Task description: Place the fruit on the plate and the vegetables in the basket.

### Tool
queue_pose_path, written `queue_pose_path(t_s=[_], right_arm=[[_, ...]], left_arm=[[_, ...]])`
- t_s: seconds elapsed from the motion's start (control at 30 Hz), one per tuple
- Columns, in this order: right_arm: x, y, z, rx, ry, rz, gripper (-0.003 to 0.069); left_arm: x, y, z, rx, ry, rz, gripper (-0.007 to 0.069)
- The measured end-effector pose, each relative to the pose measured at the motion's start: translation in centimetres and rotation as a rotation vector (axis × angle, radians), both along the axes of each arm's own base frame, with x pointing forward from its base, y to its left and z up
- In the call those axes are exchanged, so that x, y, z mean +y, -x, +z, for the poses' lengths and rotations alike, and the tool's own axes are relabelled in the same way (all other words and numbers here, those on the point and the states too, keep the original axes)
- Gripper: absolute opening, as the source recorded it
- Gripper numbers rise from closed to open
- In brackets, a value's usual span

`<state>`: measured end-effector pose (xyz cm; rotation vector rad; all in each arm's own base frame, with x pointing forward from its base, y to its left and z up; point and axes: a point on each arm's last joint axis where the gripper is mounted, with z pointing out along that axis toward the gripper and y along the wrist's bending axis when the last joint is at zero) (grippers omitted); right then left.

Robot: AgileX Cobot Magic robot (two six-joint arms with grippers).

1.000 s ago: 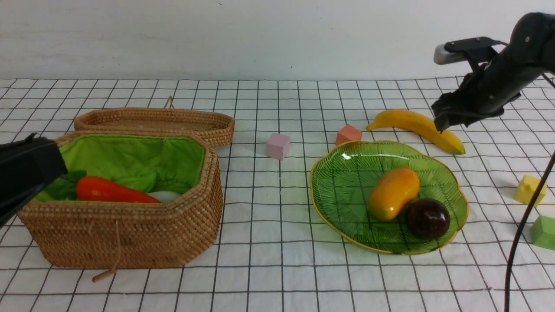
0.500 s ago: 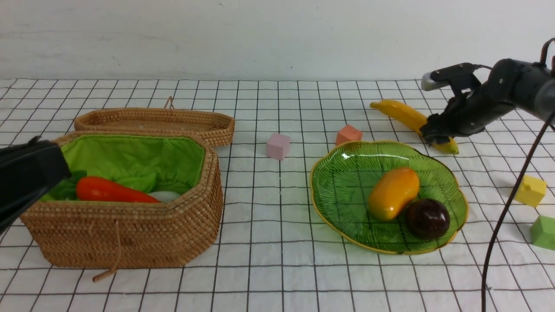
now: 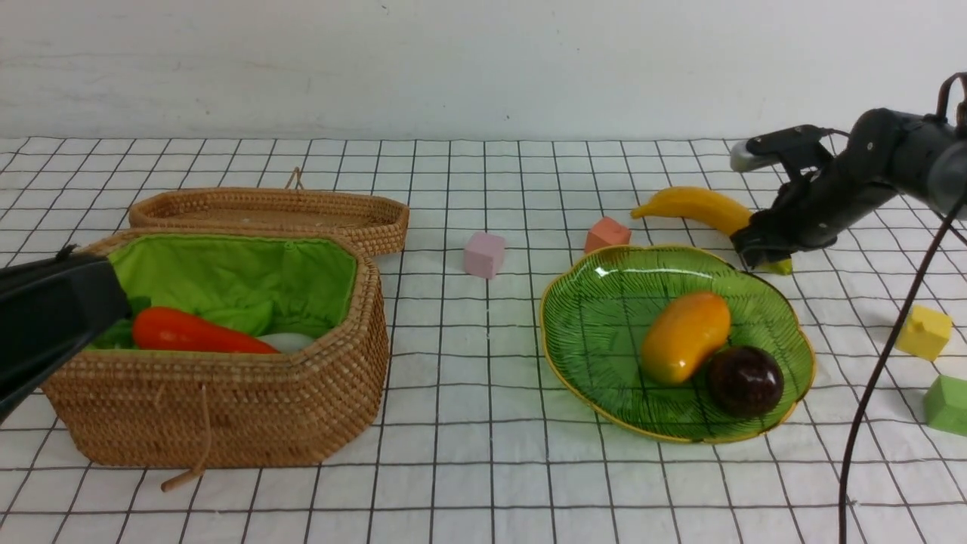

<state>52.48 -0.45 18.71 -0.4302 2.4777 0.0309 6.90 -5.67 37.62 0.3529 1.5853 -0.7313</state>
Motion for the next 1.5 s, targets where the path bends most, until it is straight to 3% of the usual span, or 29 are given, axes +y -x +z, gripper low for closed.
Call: queue_pose_path(t_s=[0.07, 0.17, 0.27, 0.4, 0.43, 0.57, 0.93, 1.2, 1.27, 1.37, 1.47, 1.5], right_arm=[[0.1, 0.4, 1.9, -0.022, 0.006, 0.013, 0.0318], [0.6, 2.7, 8.3, -0.082, 0.026, 0.131, 0.0318], [1.8, 5.9, 12.3, -0.076, 0.04, 0.367, 0.0318], [2.8, 9.1, 12.5, -0.055, 0.052, 0.572, 0.0318], [2.9, 9.3, 12.4, -0.051, 0.048, 0.572, 0.0318], [4.4, 10.8, 9.6, -0.072, 0.162, 0.751, 0.0318], [7.6, 8.9, 4.4, -0.152, 0.353, 0.786, 0.0321], [7.2, 9.1, 4.6, -0.123, 0.402, 0.757, 0.0556], [7.1, 9.4, 5.7, -0.132, 0.393, 0.715, 0.0594], [6.9, 10.5, 8.4, -0.164, 0.364, 0.649, 0.0591], [6.7, 12.5, 12.4, -0.199, 0.294, 0.547, 0.0538], [6.6, 14.4, 15.0, -0.207, 0.228, 0.473, 0.0488]], left_arm=[[0.0, 0.0, 0.0, 0.0, 0.0, 0.0, -0.0006], [0.0, 0.0, 0.0, 0.0, 0.0, 0.0, -0.0006], [0.0, 0.0, 0.0, -0.006, -0.007, 0.003, -0.0006], [0.1, 0.0, 0.0, -0.017, -0.02, 0.007, -0.0007], [0.1, 0.0, 0.0, -0.017, -0.02, 0.007, -0.0007], [0.1, 0.0, 0.0, -0.02, -0.023, 0.008, -0.0011], [0.1, -0.1, -0.2, -0.007, -0.036, 0.011, -0.001], [0.2, -0.1, -0.4, 0.003, -0.068, 0.02, -0.0006], [0.2, -0.1, -0.4, -0.009, -0.083, 0.026, -0.0006], [0.3, -0.2, -0.4, -0.023, -0.099, 0.033, -0.0005], [0.3, -0.2, -0.4, -0.027, -0.103, 0.035, -0.0005], [0.4, -0.1, -0.3, -0.031, -0.1, 0.035, -0.0008]])
